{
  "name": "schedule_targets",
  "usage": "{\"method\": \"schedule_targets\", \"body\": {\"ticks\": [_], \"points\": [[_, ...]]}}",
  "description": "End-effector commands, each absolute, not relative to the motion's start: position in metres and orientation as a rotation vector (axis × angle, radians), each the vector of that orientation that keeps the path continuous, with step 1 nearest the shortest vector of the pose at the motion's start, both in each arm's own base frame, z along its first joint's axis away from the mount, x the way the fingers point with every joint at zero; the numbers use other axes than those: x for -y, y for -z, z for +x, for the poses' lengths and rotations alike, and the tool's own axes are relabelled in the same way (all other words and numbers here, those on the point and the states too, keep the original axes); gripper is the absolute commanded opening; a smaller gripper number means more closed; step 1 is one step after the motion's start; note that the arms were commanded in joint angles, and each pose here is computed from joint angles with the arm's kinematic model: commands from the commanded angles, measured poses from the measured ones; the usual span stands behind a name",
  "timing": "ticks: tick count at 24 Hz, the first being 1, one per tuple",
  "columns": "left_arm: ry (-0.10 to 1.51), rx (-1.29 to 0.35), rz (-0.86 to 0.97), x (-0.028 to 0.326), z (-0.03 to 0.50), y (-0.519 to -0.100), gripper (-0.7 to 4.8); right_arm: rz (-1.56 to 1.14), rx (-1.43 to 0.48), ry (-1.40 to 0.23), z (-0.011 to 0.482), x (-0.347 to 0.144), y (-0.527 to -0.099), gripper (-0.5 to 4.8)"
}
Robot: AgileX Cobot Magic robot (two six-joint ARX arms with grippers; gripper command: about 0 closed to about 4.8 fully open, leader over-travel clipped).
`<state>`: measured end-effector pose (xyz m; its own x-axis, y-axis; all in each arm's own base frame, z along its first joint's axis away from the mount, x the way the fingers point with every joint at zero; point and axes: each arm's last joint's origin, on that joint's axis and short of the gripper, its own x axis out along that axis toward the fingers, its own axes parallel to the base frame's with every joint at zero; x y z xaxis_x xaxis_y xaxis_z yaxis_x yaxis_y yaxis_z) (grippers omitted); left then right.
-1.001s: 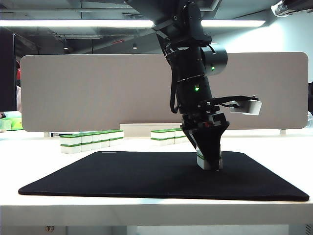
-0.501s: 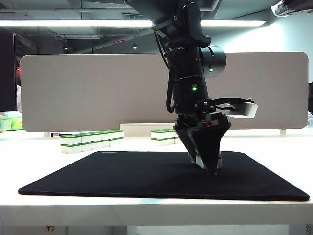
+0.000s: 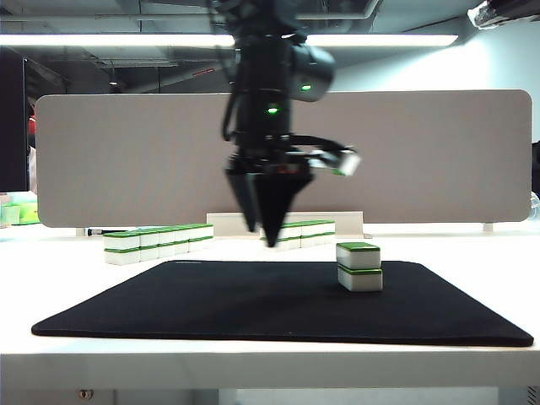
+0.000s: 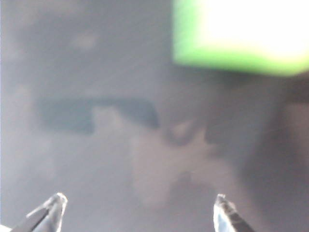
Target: Take a mahjong tile from the mahjong wall and then place it on the table close to you.
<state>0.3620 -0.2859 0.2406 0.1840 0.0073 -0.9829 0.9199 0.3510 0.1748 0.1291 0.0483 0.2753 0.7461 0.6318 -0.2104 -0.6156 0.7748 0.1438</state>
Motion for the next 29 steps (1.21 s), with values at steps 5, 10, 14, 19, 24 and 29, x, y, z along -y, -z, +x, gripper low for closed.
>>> {"method": "schedule_targets", "body": {"ticks": [5,10,14,19,24,29], "points": [[0.432,-1.174,0.880,0.202,0.417,-0.277,3.95,0.063,-0.229,-0.685,0.129,-0.048,-0.279,-0.01],[0.306,-1.159,0.755,0.147,0.444,-0.286,3.94,0.063,-0.237,-0.685,0.129,-0.048,-0.278,-0.01],[0.324,-1.158,0.639,0.115,0.456,-0.286,3.94,0.063,-0.237,-0.685,0.129,-0.048,-0.278,-0.01],[0.389,-1.124,0.477,0.086,0.467,-0.285,3.95,0.063,-0.237,-0.685,0.129,-0.048,-0.278,-0.01],[0.377,-1.122,0.472,0.082,0.477,-0.271,3.95,0.063,-0.237,-0.684,0.129,-0.048,-0.278,-0.01],[0.381,-1.198,0.478,0.084,0.485,-0.242,3.95,0.063,-0.237,-0.681,0.129,-0.048,-0.278,-0.01]]}}
